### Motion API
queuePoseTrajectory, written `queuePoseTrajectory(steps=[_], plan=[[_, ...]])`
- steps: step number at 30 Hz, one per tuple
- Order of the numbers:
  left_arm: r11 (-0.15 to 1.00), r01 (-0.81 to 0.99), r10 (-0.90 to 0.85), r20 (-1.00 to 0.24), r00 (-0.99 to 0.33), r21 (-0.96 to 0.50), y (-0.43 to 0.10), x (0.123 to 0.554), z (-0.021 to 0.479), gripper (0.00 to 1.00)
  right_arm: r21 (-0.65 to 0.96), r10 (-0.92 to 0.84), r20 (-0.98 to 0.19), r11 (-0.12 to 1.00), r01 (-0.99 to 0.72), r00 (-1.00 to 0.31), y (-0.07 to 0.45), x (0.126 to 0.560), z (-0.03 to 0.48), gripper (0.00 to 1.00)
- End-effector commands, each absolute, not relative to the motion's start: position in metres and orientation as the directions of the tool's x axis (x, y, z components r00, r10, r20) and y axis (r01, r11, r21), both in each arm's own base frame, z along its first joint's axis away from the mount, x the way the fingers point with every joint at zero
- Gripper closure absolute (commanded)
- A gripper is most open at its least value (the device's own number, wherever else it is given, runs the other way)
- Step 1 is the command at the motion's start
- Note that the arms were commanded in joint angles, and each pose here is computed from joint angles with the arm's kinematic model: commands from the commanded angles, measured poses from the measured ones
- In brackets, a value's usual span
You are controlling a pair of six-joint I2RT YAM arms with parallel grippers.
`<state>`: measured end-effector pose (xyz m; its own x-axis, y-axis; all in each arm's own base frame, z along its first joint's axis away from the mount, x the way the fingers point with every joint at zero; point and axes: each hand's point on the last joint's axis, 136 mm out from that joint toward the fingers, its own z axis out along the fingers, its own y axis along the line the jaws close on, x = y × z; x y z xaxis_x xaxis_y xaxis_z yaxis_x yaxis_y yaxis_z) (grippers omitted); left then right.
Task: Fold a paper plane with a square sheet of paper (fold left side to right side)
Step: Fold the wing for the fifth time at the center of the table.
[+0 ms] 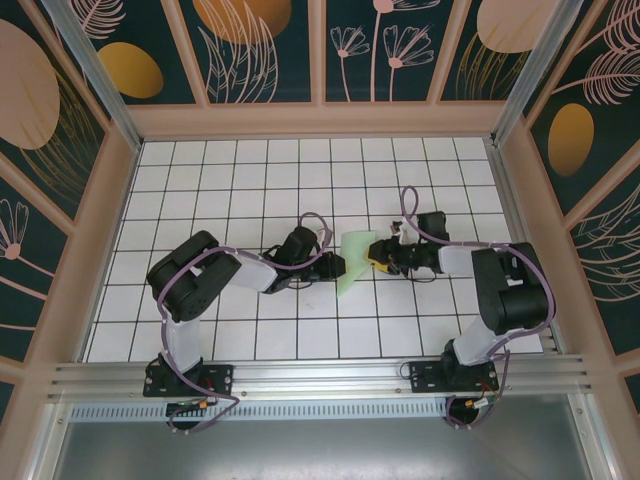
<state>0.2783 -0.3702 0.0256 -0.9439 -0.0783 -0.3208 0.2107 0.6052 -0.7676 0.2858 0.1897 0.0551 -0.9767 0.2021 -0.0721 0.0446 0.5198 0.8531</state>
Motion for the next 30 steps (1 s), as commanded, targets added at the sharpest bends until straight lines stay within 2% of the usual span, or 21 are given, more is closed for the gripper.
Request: queuePoseTrajectory(steps=[1, 5, 8, 12, 24, 30], plan=[[0.624, 0.189, -0.086, -0.307, -0.948, -0.759, -0.367, 0.276, 0.012, 0.82, 0.821, 0.257, -0.1, 0.567, 0.066, -0.961, 0.169, 0.289, 0.058, 0.61], [0.622, 0.19, -0.086, -0.308, -0.947, -0.76, -0.367, 0.276, 0.013, 0.82, 0.776, 0.353, -0.117, 0.616, 0.136, -0.928, 0.14, 0.289, 0.055, 0.61], [0.621, 0.191, -0.086, -0.309, -0.947, -0.76, -0.367, 0.276, 0.013, 0.83, 0.762, 0.377, -0.099, 0.623, 0.174, -0.921, 0.132, 0.283, 0.047, 0.69], [0.618, 0.192, -0.088, -0.31, -0.947, -0.763, -0.367, 0.276, 0.014, 0.83, 0.804, 0.357, -0.036, 0.565, 0.185, -0.933, 0.144, 0.274, 0.04, 0.8], [0.622, 0.189, -0.089, -0.309, -0.947, -0.76, -0.366, 0.276, 0.011, 0.86, 0.826, 0.295, 0.0, 0.539, 0.167, -0.955, 0.177, 0.274, 0.033, 0.81], [0.635, 0.188, -0.082, -0.307, -0.948, -0.75, -0.366, 0.276, 0.007, 0.88, 0.85, 0.262, -0.036, 0.515, 0.108, -0.964, 0.192, 0.279, 0.047, 0.79]])
